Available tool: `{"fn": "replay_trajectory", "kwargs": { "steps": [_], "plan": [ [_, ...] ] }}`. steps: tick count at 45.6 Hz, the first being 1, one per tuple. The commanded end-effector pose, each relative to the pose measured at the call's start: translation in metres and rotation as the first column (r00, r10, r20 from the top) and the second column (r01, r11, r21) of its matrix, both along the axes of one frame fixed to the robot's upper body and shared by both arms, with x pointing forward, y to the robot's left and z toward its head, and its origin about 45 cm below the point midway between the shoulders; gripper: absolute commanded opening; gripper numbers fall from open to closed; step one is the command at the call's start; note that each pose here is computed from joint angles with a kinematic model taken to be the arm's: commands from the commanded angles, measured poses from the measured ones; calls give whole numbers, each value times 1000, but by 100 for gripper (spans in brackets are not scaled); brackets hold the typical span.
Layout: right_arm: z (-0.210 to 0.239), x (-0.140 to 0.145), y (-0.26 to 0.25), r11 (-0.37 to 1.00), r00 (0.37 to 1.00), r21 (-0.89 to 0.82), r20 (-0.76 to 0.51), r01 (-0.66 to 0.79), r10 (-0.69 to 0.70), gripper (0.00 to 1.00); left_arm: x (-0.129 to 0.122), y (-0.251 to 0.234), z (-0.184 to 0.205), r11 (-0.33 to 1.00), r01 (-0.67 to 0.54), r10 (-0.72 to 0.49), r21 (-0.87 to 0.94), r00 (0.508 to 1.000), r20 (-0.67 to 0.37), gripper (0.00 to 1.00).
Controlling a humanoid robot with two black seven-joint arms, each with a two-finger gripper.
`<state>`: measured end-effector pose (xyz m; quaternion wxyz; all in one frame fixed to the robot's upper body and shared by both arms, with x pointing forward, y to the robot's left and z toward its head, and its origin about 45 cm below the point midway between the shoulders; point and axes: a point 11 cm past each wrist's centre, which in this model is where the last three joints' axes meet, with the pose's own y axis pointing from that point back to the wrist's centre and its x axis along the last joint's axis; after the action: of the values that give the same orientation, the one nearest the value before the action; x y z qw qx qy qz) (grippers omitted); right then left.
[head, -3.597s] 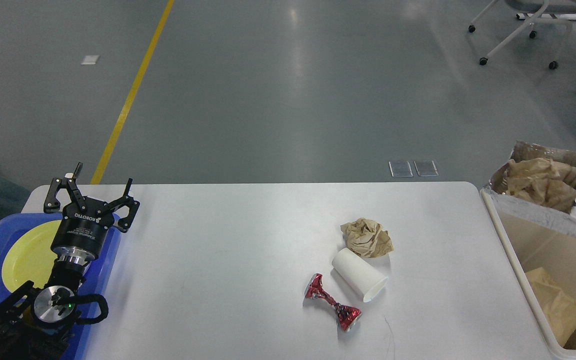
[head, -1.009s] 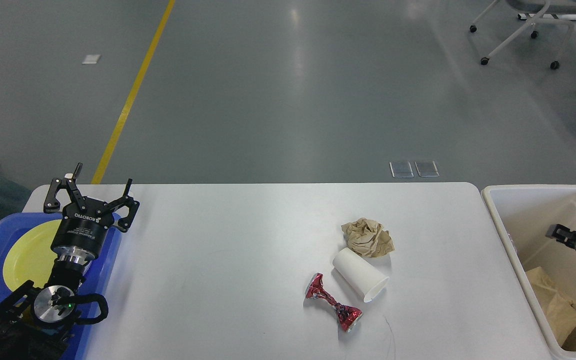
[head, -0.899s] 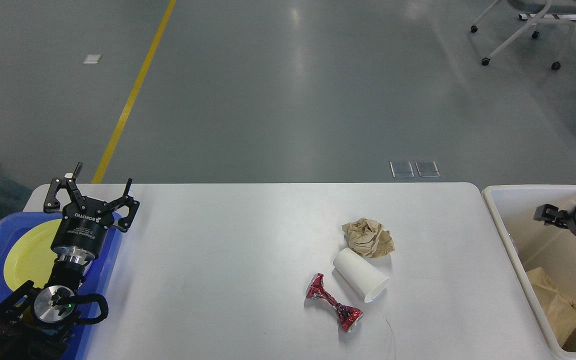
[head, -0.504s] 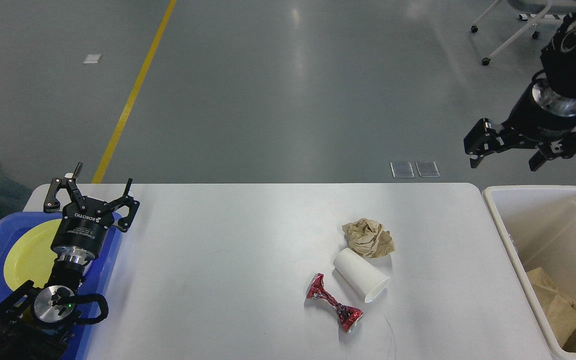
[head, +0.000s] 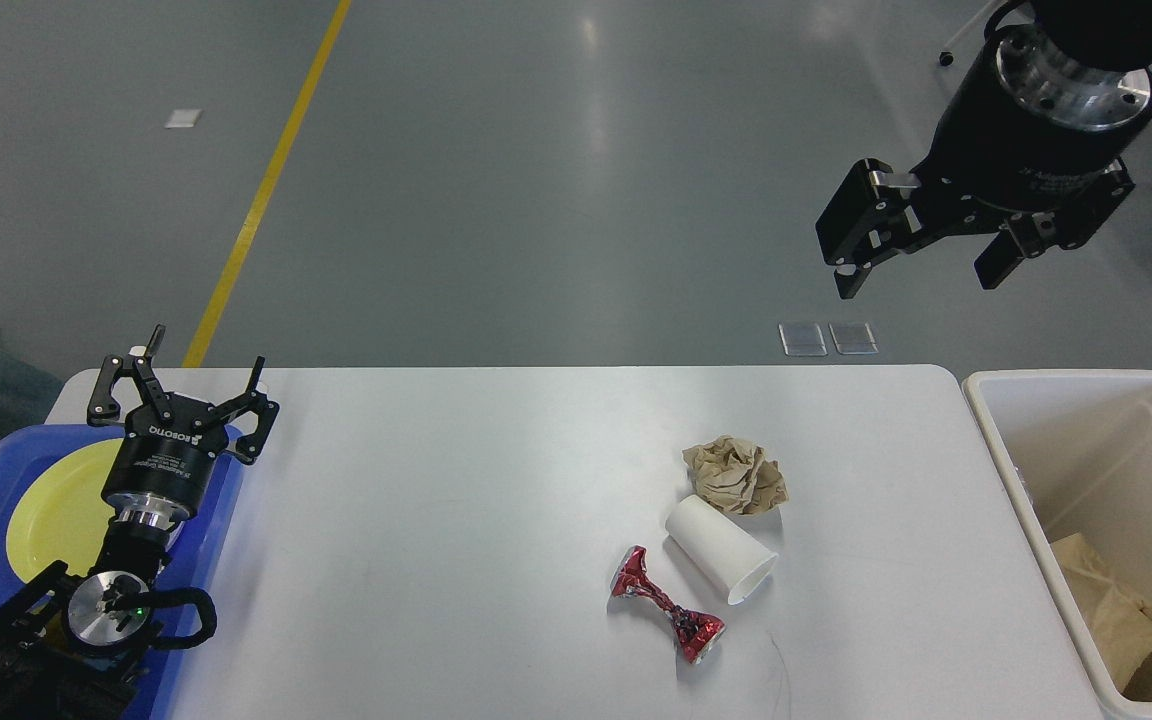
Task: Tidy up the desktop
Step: 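Move the right gripper over the crumpled brown paper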
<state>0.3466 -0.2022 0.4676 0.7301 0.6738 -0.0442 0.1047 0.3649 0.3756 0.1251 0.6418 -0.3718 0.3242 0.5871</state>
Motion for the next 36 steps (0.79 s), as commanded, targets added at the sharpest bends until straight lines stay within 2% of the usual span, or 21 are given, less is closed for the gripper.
{"fn": "replay_trajectory", "kwargs": {
  "steps": [1,36],
  "plan": [
    [-3,-17,11,999,999,-15,-34,-32,32,100,0,0,0,1000,-1,1,1,1000,-1,96],
    [-4,-18,11,1000,999,12,-44,1,-1,100,0,0,0,1000,0,0,0,1000,0,96]
  ]
}}
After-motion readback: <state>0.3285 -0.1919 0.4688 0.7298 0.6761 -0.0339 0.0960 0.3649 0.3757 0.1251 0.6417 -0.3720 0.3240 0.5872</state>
